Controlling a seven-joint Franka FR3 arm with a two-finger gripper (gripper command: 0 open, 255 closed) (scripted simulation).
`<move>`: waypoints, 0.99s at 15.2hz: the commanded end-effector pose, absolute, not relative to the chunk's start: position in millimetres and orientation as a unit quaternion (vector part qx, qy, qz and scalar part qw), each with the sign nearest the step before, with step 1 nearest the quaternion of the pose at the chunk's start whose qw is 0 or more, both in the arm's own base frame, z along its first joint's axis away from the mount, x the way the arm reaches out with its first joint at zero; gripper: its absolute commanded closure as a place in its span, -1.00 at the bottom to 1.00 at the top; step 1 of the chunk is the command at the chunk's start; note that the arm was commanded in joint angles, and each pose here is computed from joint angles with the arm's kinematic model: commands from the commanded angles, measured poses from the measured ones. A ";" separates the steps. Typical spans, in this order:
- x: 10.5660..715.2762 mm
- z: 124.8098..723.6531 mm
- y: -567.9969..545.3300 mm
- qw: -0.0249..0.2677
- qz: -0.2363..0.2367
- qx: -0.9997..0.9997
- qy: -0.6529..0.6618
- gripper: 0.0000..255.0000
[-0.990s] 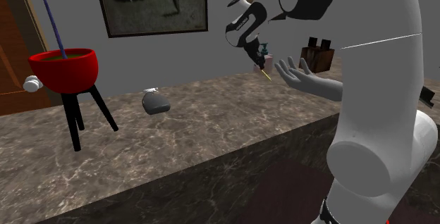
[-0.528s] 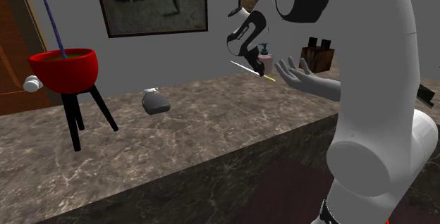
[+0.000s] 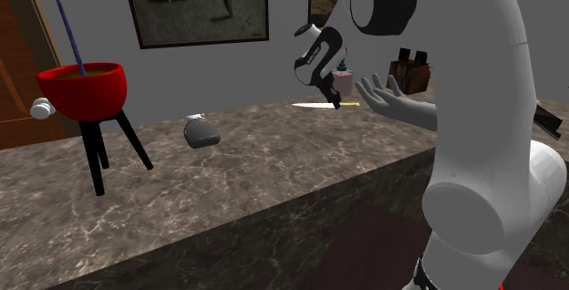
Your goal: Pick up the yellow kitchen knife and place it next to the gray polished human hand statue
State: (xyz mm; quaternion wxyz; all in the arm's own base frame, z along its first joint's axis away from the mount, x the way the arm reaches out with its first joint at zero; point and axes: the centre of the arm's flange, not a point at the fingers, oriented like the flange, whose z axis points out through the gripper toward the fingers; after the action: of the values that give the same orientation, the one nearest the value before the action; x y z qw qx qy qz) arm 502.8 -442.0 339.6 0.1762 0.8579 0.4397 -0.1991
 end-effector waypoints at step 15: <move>503.1 326.1 -442.3 0.176 -0.199 0.858 0.440 -1.00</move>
State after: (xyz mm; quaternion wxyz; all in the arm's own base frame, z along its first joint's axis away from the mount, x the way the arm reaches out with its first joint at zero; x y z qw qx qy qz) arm 503.1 -442.3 326.1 0.1763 0.8579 0.4397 -0.1990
